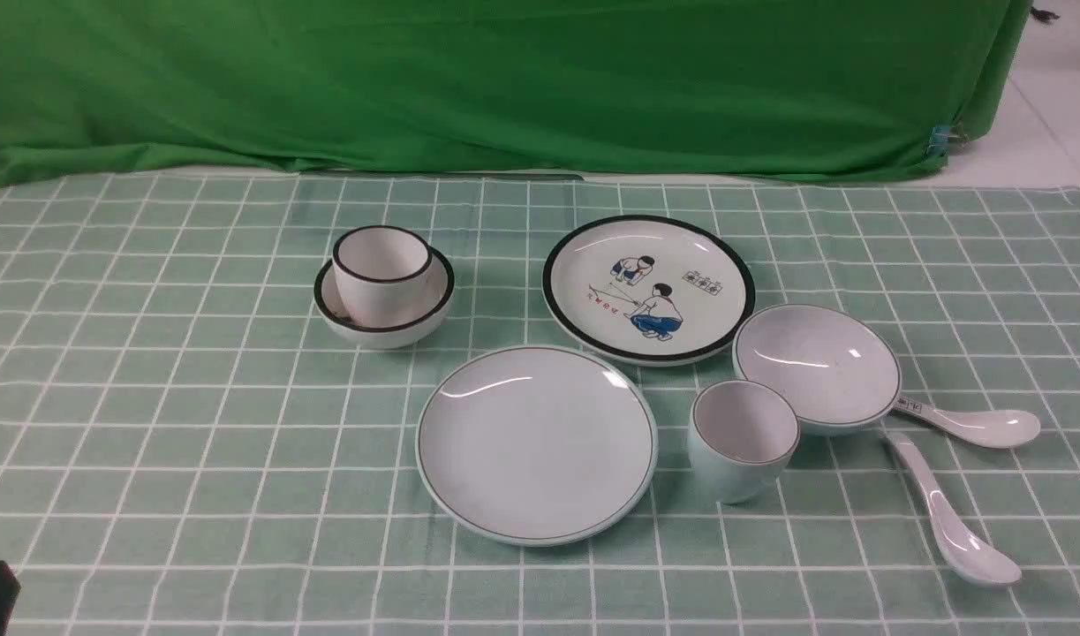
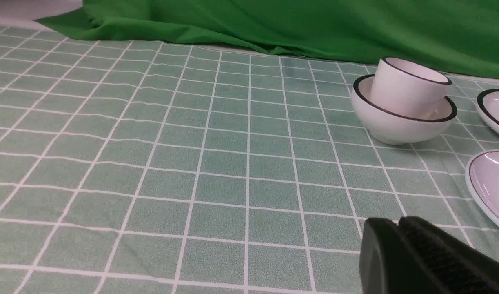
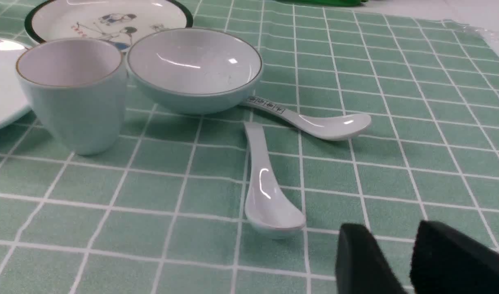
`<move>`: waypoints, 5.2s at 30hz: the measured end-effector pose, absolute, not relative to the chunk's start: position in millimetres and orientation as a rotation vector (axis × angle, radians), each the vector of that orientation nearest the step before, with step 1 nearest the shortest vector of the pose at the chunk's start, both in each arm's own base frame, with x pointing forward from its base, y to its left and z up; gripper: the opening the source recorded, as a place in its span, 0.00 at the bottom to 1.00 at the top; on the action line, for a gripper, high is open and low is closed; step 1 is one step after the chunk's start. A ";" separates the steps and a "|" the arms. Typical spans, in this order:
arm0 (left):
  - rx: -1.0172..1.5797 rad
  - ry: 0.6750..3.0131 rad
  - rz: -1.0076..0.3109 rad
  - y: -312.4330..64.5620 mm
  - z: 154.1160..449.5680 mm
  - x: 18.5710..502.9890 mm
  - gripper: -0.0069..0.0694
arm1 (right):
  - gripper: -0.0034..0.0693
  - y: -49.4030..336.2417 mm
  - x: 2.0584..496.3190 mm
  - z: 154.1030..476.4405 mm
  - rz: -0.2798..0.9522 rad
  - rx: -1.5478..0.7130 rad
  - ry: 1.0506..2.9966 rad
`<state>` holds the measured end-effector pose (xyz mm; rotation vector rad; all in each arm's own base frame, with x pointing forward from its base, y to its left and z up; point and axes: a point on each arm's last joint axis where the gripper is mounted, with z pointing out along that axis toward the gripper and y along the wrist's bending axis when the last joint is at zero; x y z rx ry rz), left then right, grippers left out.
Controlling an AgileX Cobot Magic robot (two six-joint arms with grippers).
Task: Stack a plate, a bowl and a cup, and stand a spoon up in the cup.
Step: Use the right arm to grab a blue rice bowl
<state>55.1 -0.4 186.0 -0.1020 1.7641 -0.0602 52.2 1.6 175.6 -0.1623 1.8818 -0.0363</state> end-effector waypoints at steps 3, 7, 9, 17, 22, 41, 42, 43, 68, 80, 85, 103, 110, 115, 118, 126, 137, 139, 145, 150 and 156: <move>-0.101 1.764 -0.059 -0.4 186.0 55.1 0.11 | 0.38 1.6 52.2 175.6 -0.036 -0.162 1.882; -0.102 1.764 -0.060 -0.4 186.0 55.1 0.11 | 0.38 1.6 52.2 175.6 -0.036 -0.162 1.882; -0.102 1.764 -0.060 -0.4 186.0 55.1 0.11 | 0.38 1.6 52.2 175.6 -0.036 -0.162 1.882; -0.102 1.764 -0.060 -0.4 186.0 55.1 0.11 | 0.38 1.6 52.2 175.6 -0.036 -0.162 1.882; -0.099 1.764 -0.056 -0.3 186.0 55.1 0.11 | 0.38 1.6 52.2 175.6 -0.036 -0.162 1.882; -0.514 1.492 -0.585 -5.5 237.7 52.5 0.11 | 0.38 1.6 52.2 175.6 -0.036 -0.162 1.882; -0.441 1.537 -0.550 -8.4 249.6 51.8 0.11 | 0.38 1.6 52.2 175.6 -0.036 -0.162 1.882; -0.351 1.592 -0.509 -11.7 261.3 51.7 0.11 | 0.38 1.6 52.2 175.6 -0.036 -0.162 1.882; 0.609 2.161 -0.564 -81.0 311.6 136.4 0.11 | 0.38 6.3 56.2 197.7 0.315 0.160 1.641; 0.613 2.133 -0.547 -80.7 313.4 137.4 0.11 | 0.36 21.7 73.3 275.3 0.352 -0.034 1.969; 0.654 2.113 -0.540 -81.2 314.2 136.0 0.11 | 0.36 44.1 114.0 309.8 0.209 -0.401 2.225; 0.783 1.812 -0.573 -61.5 348.0 51.0 0.11 | 0.47 107.1 293.3 236.6 -0.060 -1.685 2.364; 0.792 1.793 -0.546 -58.7 348.6 45.9 0.11 | 0.71 106.0 315.2 206.5 -0.101 -1.838 2.255; 0.795 1.795 -0.541 -58.5 348.2 45.9 0.11 | 0.75 103.7 328.0 185.2 -0.120 -1.864 2.230; 0.795 1.796 -0.541 -58.5 348.1 45.9 0.11 | 0.75 105.9 335.3 177.1 -0.146 -1.862 2.184; 0.757 1.817 -0.570 -58.5 348.1 45.9 0.11 | 0.75 107.2 340.9 173.8 -0.190 -1.932 2.072; 0.740 1.826 -0.583 -58.5 348.1 45.9 0.11 | 0.44 108.3 344.4 157.8 -0.179 -1.977 2.069; 0.737 1.828 -0.585 -58.5 348.1 45.9 0.11 | 0.32 108.4 345.4 158.1 -0.191 -1.986 2.049; 0.737 1.829 -0.586 -58.5 348.1 45.8 0.11 | 0.20 109.1 347.0 167.3 -0.207 -1.964 2.027; 0.738 1.830 -0.587 -58.5 347.9 45.7 0.11 | 0.18 107.2 345.6 175.5 -0.233 -1.949 2.030; 0.740 1.831 -0.586 -58.5 347.8 45.7 0.11 | 0.18 104.2 331.1 236.8 -0.360 -1.771 2.091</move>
